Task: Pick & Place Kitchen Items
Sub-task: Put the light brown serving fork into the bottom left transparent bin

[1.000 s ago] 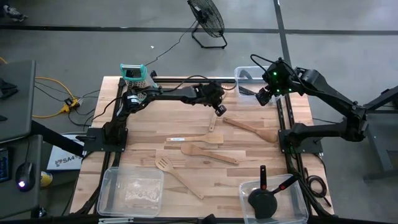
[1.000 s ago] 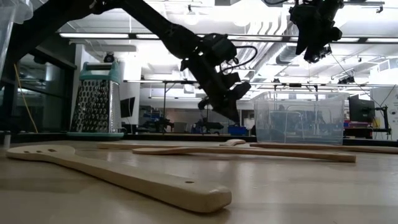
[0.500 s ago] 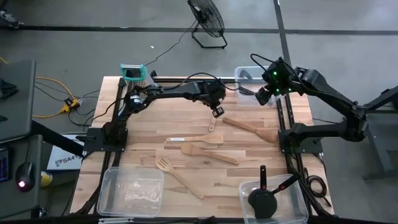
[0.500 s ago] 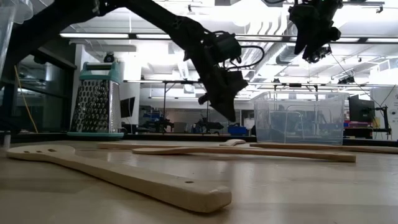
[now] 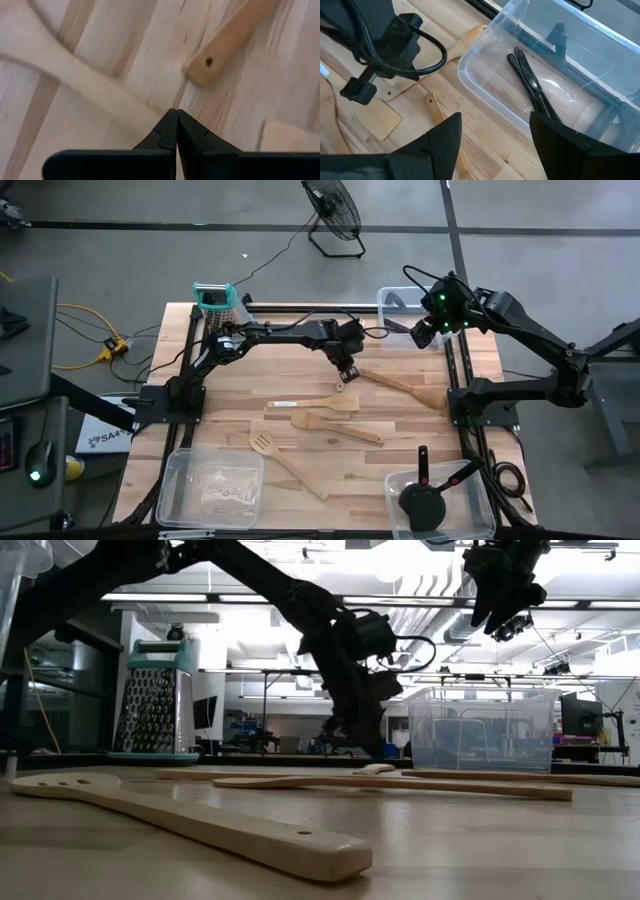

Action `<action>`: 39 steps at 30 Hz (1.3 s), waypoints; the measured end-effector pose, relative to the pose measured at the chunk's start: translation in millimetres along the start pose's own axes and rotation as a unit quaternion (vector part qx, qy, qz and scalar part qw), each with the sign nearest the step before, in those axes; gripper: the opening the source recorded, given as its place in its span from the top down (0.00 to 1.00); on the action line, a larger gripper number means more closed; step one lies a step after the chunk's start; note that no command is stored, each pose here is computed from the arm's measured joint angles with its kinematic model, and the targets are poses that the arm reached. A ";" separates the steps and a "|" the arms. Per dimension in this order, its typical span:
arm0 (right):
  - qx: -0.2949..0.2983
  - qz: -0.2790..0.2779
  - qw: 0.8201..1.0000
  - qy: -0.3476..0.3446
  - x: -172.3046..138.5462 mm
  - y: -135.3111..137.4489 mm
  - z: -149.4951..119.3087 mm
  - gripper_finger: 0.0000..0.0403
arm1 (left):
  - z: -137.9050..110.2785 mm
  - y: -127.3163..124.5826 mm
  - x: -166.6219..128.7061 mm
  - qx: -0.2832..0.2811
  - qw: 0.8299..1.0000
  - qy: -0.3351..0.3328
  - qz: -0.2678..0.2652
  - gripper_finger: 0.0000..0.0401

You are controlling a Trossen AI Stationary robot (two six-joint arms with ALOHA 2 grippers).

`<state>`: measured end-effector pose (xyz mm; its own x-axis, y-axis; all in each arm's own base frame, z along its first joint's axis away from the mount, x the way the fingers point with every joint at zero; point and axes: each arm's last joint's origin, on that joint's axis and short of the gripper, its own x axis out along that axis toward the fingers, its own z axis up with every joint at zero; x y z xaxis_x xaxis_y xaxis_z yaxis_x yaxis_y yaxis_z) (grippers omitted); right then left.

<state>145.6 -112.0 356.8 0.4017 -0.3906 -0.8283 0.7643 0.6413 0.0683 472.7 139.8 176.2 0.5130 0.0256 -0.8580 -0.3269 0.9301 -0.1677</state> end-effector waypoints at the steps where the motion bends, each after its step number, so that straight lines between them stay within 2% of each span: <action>1: 0.000 0.000 1.000 0.000 -0.1 0.0 0.0 0.44 | 0.1 -0.7 3.5 -0.003 1.000 -0.002 0.001 1.00; 7: 0.000 0.000 1.000 0.000 0.0 0.0 0.1 0.44 | -12.7 -3.2 14.3 -0.022 0.998 0.049 0.023 1.00; 14: 0.000 0.000 1.000 -0.001 0.0 0.0 0.1 0.44 | -27.0 -4.1 10.5 -0.042 0.991 0.123 0.040 1.00; 22: 0.002 0.000 1.000 0.000 0.0 0.0 0.1 0.44 | -46.6 -8.1 2.7 -0.070 0.970 0.221 0.075 1.00; 27: 0.002 0.000 1.000 -0.001 0.0 0.0 0.1 0.44 | -43.9 -12.3 -10.0 -0.072 0.966 0.232 0.082 1.00; 33: 0.000 0.000 1.000 -0.001 0.0 0.1 0.1 0.44 | -13.3 -9.4 -40.4 -0.095 0.976 0.167 0.103 1.00; 36: -0.002 0.000 1.000 -0.001 0.0 0.1 0.1 0.44 | -4.1 -1.3 -50.7 -0.111 0.977 0.156 0.091 0.94; 39: -0.006 0.000 1.000 -0.001 0.0 0.1 0.1 0.44 | -2.3 4.8 -52.2 -0.128 0.976 0.150 0.095 0.82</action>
<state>145.7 -112.0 356.8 0.4026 -0.3911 -0.8276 0.7579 0.6495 0.0618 442.6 142.1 219.1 0.1814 0.0446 -0.9824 -0.6012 0.7956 -0.0749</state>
